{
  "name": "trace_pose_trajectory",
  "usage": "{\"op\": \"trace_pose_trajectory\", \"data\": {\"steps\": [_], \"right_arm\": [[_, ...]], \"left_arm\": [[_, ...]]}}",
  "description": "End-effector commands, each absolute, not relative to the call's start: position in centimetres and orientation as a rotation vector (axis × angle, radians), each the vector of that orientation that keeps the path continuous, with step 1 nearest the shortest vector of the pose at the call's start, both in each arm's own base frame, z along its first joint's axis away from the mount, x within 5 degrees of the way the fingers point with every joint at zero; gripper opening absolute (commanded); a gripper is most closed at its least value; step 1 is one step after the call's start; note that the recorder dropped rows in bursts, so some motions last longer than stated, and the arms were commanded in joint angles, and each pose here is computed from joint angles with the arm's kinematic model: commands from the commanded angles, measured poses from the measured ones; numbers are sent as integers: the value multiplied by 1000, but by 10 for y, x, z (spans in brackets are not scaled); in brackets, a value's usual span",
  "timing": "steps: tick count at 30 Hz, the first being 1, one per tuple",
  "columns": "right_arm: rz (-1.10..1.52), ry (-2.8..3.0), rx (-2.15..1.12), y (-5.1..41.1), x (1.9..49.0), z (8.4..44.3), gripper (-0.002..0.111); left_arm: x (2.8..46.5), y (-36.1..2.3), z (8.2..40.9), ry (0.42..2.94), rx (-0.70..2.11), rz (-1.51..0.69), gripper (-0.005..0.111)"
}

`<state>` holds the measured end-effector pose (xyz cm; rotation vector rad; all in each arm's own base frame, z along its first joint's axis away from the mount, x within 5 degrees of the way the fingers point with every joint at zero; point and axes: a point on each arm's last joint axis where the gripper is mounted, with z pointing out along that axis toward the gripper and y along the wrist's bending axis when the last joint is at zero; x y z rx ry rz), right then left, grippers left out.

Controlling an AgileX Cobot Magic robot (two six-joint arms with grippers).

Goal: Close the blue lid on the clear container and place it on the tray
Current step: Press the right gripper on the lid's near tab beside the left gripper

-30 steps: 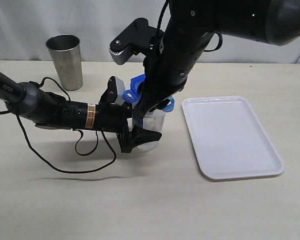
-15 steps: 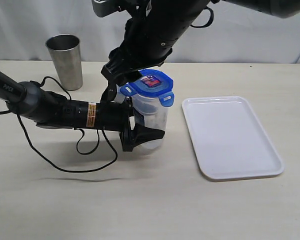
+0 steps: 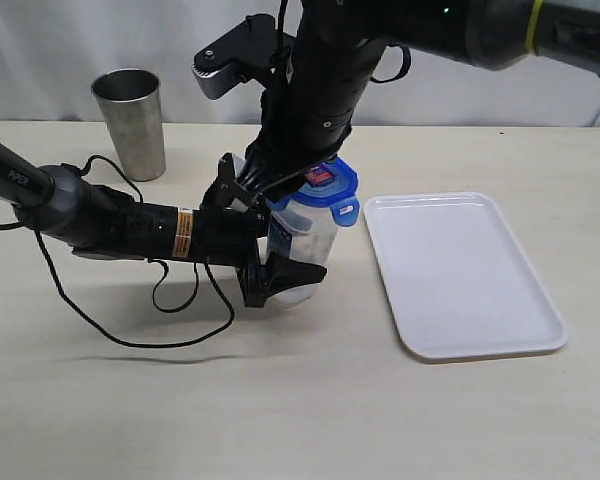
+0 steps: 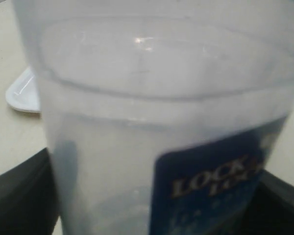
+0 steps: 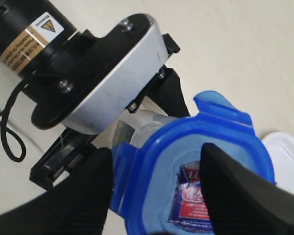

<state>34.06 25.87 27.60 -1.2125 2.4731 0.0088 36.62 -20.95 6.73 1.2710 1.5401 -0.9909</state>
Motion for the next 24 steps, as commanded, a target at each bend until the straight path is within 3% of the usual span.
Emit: {"op": "trace_pose_trajectory", "data": {"steps": [1,6,17,21,24], "right_arm": [[23,2679,-1369,259,332,236,49],[-117,2737,-1330,257,342,213,47],[-464,2596,-1368,268,338,214,43],[-477,2548,-1440,283,326,212,43],[-548,2497,-1484,289,323,209,35]], "left_arm": [[368,-212,82,1472,1210,-1042,42],[368,-212,82,1474,1198,-1041,42],[370,-212,83,1477,1176,-1039,42],[370,-212,83,1477,1176,-1039,42],[370,-212,83,1477,1178,-1039,42]]}}
